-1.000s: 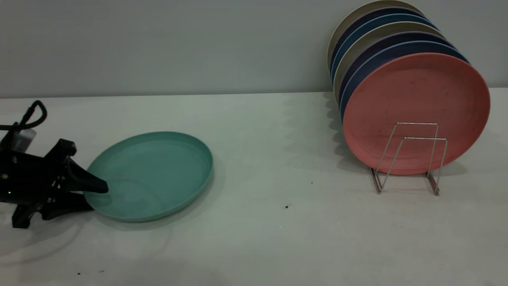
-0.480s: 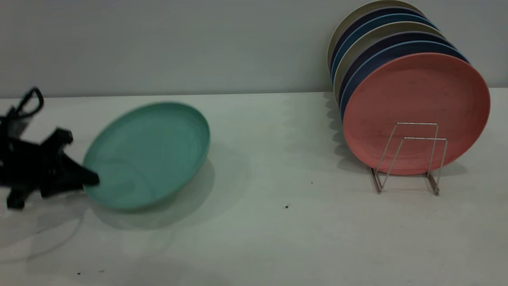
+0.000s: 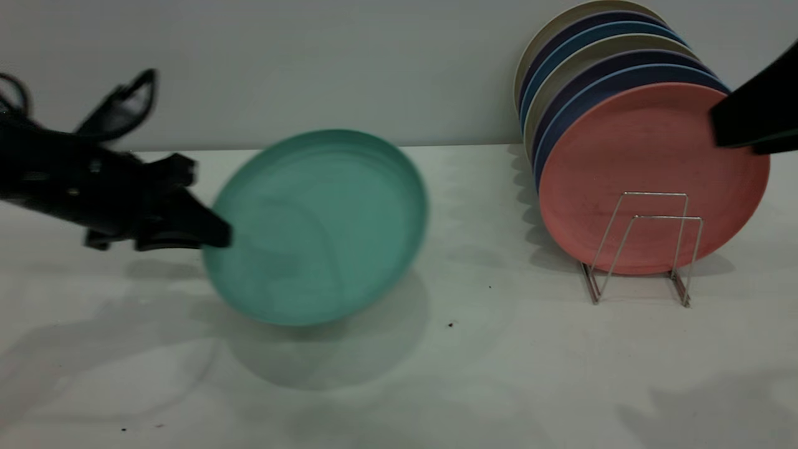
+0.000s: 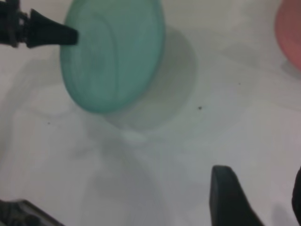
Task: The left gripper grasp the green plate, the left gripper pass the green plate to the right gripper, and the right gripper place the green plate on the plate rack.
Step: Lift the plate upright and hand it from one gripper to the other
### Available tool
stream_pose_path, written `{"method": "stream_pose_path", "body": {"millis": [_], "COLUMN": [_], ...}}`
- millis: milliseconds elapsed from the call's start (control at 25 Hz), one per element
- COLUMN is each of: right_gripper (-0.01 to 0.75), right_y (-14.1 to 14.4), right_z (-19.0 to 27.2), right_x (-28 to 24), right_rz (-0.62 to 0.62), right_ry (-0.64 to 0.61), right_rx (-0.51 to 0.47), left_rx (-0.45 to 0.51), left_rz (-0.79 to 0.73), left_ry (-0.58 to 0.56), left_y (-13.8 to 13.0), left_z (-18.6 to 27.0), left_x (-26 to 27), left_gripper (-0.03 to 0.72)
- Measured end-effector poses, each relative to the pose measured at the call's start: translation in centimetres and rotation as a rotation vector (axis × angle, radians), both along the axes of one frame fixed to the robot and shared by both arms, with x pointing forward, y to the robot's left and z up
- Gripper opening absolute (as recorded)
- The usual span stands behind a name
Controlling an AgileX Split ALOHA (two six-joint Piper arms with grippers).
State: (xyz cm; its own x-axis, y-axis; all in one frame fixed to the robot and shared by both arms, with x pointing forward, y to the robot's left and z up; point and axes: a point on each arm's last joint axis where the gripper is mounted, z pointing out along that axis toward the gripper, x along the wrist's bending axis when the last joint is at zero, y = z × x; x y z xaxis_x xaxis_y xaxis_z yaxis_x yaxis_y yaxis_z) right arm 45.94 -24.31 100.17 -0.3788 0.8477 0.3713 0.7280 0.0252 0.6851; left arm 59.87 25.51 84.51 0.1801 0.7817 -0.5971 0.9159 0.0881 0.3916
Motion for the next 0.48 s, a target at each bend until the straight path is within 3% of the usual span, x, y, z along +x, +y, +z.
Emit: {"method": "stream_pose_path", "body": {"millis": [480], "right_gripper": [0.303], "right_y": [0.9], "right_z": [-8.0], "right_x": [4.1], "right_rz": [0.015], "right_ry": [0.155], "right_rx": [0.108], "left_rx": [-0.044], "left_rz": [-0.188], "left_ry": [0.029], "left_y": [-8.0], "left_z": [0.2], "left_x": [-1.9], "left_gripper": [0.015]}}
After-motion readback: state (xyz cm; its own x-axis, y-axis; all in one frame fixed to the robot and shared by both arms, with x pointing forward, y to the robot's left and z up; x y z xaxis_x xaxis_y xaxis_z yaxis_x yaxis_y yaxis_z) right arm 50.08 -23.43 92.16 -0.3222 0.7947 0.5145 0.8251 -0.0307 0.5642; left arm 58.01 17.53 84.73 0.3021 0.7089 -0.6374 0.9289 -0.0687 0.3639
